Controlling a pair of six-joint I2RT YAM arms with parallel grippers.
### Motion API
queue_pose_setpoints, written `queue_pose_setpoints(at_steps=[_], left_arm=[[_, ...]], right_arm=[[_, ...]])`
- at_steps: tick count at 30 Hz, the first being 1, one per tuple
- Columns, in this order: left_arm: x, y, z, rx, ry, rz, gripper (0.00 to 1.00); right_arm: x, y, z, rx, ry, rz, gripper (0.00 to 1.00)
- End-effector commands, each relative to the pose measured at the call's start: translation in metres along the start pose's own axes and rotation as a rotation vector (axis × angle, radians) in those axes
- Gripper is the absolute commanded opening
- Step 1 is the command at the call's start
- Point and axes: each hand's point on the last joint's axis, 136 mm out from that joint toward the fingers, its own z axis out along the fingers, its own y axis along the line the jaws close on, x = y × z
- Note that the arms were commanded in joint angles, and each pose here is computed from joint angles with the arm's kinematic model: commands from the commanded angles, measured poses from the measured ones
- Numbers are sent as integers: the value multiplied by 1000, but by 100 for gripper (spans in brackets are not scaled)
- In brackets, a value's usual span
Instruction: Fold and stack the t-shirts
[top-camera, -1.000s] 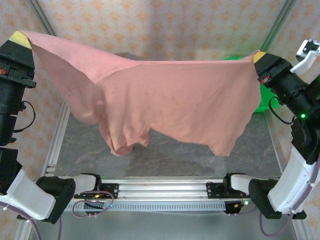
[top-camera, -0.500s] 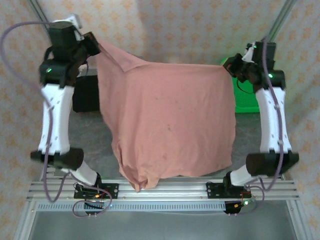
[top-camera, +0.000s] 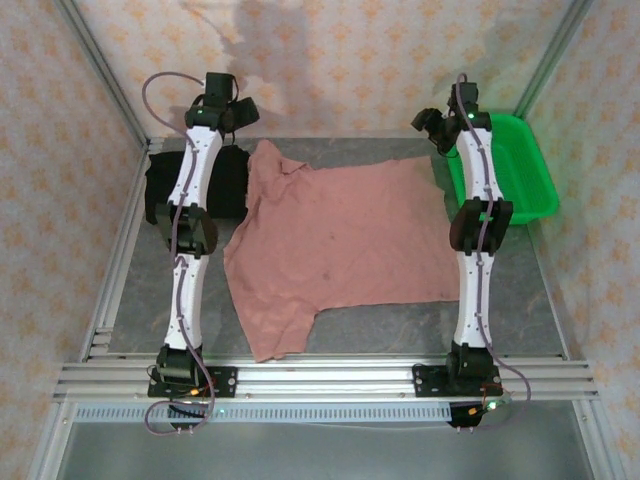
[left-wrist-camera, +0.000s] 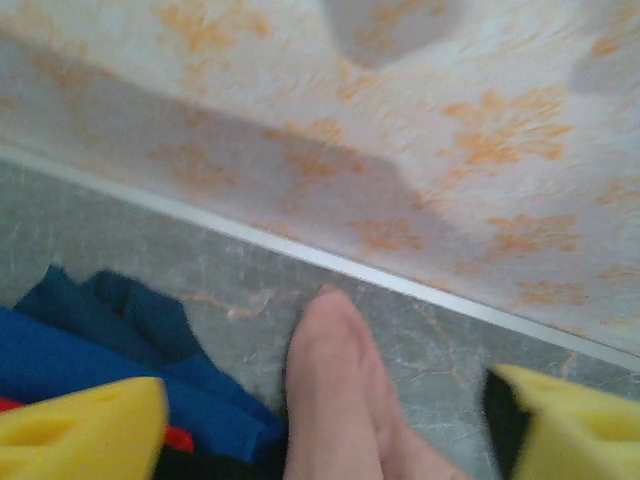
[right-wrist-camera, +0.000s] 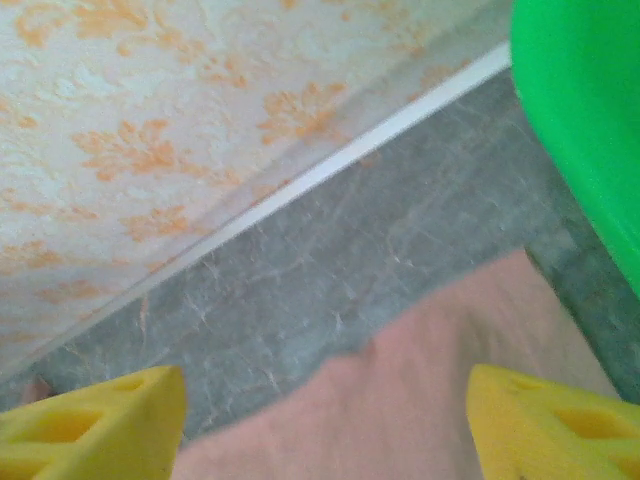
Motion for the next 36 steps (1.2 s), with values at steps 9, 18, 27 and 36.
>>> queue_pose_setpoints(at_steps=[9,18,27,36], left_arm=[[35,-9,-278,176,129,-182,100],[283,36,-248,59,468,-194,72],[339,64,-185,-90,490,-203,57],[363,98,-127,-259,554,-234,46]], right_arm=[[127,53,-239,-147,39,-50,88],[283,-42,-199,-8,300,90,74],[299,-104,-128,216,362,108,35],[291,-139,-79,363,362,153,25]])
